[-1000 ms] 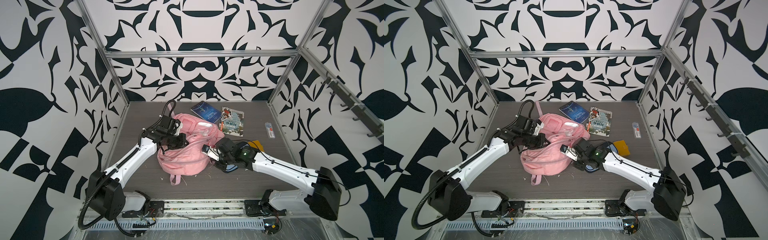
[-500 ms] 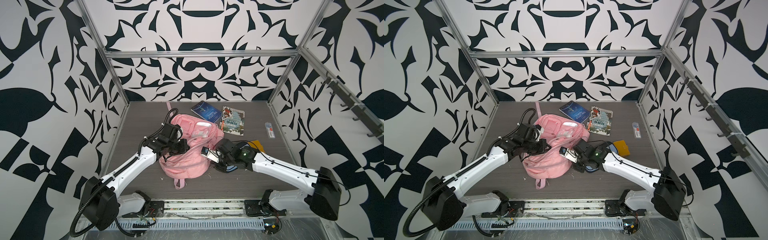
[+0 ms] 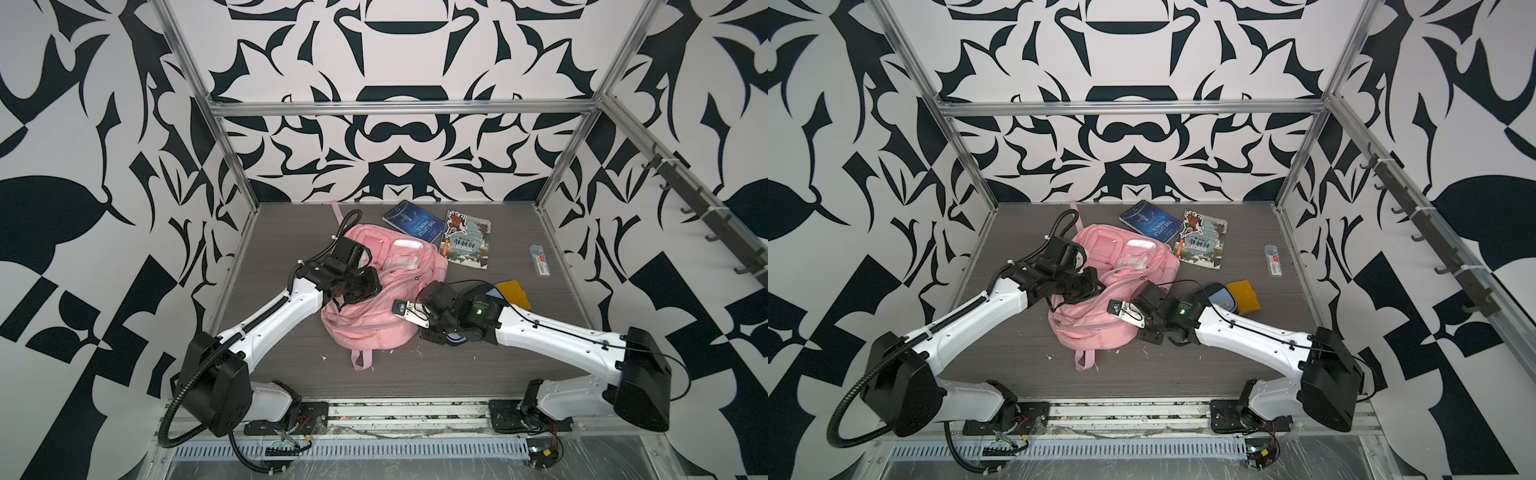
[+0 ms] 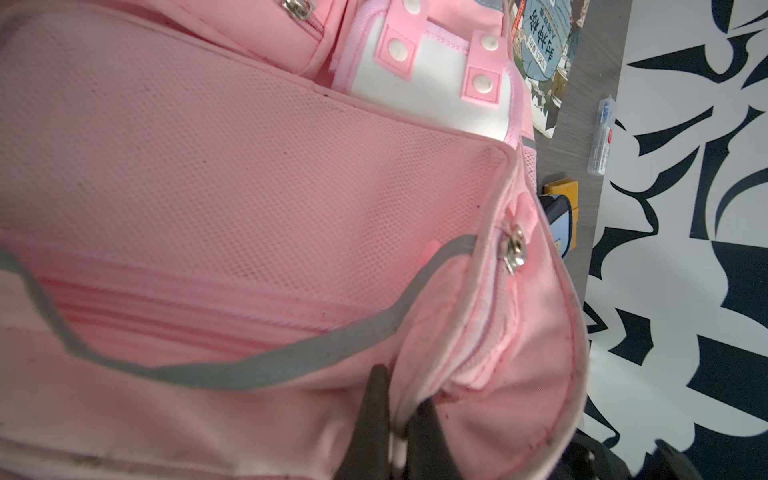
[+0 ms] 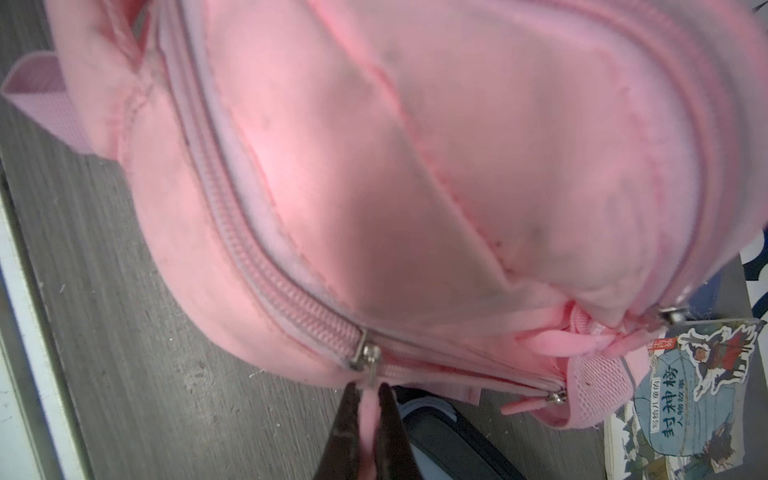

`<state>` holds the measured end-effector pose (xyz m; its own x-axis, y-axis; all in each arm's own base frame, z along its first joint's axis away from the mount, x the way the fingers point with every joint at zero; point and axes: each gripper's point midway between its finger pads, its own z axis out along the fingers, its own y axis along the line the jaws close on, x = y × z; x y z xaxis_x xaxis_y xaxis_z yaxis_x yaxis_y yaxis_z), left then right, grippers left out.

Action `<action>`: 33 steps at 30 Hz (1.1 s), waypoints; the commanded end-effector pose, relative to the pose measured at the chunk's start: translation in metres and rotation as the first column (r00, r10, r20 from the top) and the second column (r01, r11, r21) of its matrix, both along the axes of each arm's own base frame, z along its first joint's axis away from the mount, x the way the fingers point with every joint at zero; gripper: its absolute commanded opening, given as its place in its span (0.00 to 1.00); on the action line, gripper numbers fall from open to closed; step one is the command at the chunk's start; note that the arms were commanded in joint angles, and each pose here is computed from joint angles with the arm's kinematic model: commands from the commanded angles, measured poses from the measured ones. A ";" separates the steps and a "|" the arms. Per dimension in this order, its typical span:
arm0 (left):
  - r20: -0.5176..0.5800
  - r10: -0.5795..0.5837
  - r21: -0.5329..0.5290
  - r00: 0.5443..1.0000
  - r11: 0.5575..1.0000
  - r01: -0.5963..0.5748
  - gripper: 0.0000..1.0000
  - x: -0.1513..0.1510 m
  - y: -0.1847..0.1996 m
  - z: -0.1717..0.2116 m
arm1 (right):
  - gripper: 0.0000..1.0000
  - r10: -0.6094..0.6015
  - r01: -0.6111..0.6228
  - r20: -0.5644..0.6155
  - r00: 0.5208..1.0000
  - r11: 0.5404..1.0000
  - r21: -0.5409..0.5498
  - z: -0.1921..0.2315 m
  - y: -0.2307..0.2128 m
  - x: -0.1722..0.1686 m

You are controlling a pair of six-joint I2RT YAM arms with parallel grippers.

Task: Pack the student bag

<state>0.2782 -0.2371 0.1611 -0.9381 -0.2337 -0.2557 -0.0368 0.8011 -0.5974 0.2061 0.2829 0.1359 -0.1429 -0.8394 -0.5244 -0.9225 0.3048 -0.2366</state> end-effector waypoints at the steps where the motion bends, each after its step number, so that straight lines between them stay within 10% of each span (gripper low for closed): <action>1: 0.031 0.234 0.004 0.972 0.972 -0.234 0.00 0.013 0.030 -0.003 | 0.00 0.020 -0.017 -0.010 1.000 0.964 0.264 0.055 0.039 0.012; 12: -0.012 0.262 0.031 0.965 0.965 -0.261 0.00 -0.031 0.057 -0.013 | 0.00 0.016 -0.012 -0.023 1.000 0.979 0.203 0.036 0.038 0.043; 23: -0.002 -0.157 0.063 0.988 0.986 0.157 0.00 -0.018 0.005 -0.032 | 0.00 0.047 -0.041 -0.060 0.997 0.993 0.107 -0.009 0.015 0.044; 33: 0.033 -0.360 -0.104 0.932 0.927 0.361 0.00 -0.033 -0.017 -0.018 | 0.43 0.107 -0.089 -0.176 0.978 0.991 0.104 -0.015 0.006 0.023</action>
